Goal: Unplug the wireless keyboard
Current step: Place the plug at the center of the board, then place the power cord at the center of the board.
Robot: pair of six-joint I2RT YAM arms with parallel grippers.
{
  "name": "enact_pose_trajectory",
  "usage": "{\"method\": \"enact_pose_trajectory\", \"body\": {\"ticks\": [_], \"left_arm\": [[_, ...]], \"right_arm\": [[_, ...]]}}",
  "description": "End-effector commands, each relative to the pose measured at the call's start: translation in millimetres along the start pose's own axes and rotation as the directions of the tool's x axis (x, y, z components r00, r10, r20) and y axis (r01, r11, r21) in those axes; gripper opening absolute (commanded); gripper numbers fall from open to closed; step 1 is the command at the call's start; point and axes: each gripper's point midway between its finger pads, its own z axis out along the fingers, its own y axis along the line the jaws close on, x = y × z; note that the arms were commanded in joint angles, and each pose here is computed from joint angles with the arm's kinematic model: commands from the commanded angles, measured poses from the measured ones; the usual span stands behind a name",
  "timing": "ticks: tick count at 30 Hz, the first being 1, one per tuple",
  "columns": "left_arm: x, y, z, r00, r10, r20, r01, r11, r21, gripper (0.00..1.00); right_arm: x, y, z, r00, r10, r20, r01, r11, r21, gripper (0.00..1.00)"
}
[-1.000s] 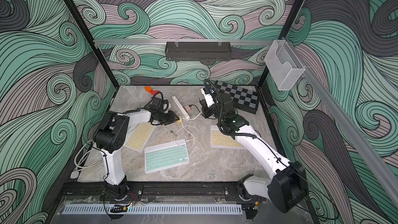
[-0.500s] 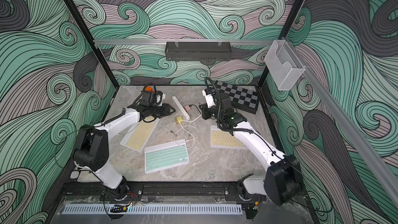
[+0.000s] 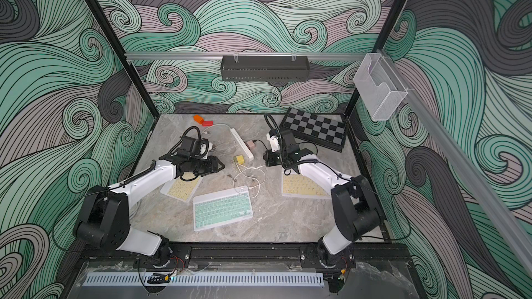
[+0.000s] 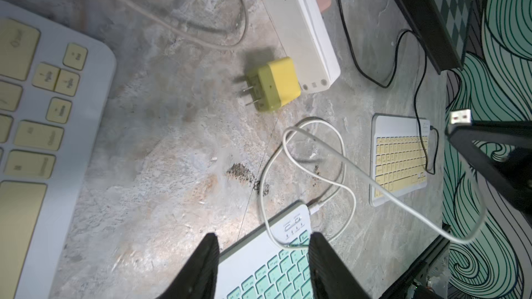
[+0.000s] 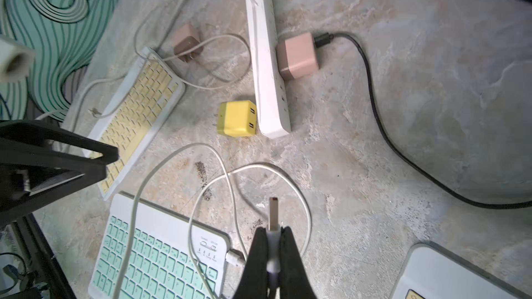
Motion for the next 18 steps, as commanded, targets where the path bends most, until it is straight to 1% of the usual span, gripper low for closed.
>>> {"method": "enact_pose_trajectory", "body": {"ticks": [1, 6, 8, 11, 14, 16, 18], "left_arm": [[-5, -6, -12, 0.999, 0.03, 0.025, -0.03, 0.999, 0.012, 0.52], [1, 0, -10, 0.999, 0.033, 0.007, -0.033, 0.999, -0.008, 0.52], [-1, -5, -18, 0.999, 0.045, 0.027, -0.045, 0.999, 0.001, 0.52], [2, -5, -16, 0.999, 0.048, 0.012, -0.048, 0.999, 0.008, 0.52], [5, -3, -15, 0.999, 0.049, 0.001, -0.049, 0.999, 0.005, 0.52], [6, -2, -15, 0.999, 0.047, 0.0, -0.047, 0.999, 0.001, 0.52], [7, -2, -15, 0.999, 0.047, 0.001, -0.047, 0.999, -0.002, 0.52]], "right_arm": [[5, -3, 13, 0.998, 0.041, -0.042, -0.041, 0.999, -0.004, 0.0], [21, -17, 35, 0.992, 0.07, -0.103, -0.067, 0.997, 0.03, 0.0], [27, -23, 41, 0.988, 0.089, -0.124, -0.084, 0.996, 0.042, 0.1], [32, -27, 46, 0.985, 0.103, -0.142, -0.097, 0.994, 0.046, 0.25], [32, -31, 47, 0.984, 0.105, -0.141, -0.098, 0.993, 0.058, 0.38], [30, -32, 46, 0.985, 0.104, -0.134, -0.096, 0.993, 0.062, 0.43], [28, -33, 44, 0.986, 0.105, -0.129, -0.098, 0.993, 0.063, 0.47]]}}
